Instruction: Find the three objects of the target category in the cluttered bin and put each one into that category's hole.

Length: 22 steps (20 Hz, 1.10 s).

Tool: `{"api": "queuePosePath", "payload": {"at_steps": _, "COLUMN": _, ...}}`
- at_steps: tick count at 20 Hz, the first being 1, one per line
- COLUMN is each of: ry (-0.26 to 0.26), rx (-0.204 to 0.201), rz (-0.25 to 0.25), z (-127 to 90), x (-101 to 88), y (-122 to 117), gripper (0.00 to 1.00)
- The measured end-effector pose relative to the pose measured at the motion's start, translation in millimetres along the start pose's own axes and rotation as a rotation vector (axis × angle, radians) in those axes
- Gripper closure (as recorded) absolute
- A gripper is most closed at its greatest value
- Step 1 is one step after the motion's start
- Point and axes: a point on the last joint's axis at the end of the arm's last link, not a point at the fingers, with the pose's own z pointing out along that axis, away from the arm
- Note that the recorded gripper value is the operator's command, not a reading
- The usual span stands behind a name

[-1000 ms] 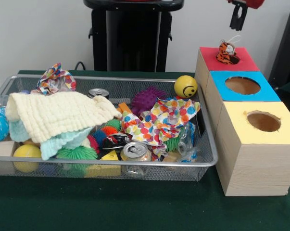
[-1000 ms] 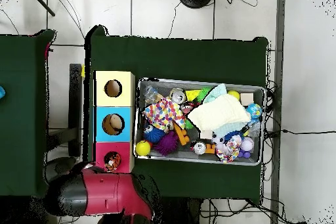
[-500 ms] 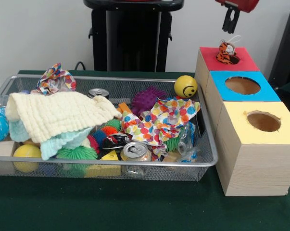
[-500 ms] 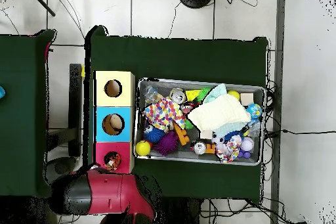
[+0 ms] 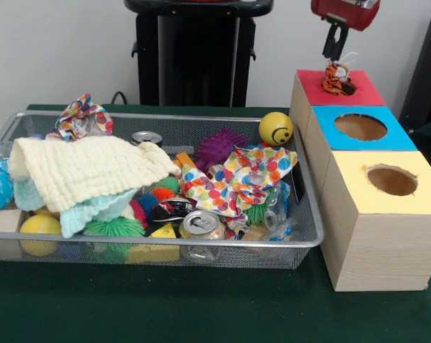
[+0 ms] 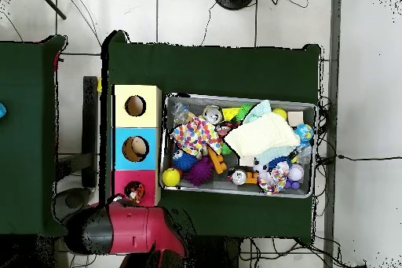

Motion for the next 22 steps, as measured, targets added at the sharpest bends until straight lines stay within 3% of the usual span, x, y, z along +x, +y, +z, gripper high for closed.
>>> {"api": "queuePosePath", "payload": {"at_steps": 12, "ry": -0.028, "rx": -0.006, "rz": -0.003, "z": 21.6, "x": -2.7, "y": 1.2, "gripper": 1.0}}
{"api": "queuePosePath", "payload": {"at_steps": 22, "ry": -0.035, "rx": -0.009, "rz": -0.006, "z": 23.4, "x": -2.6, "y": 2.2, "gripper": 1.0}}
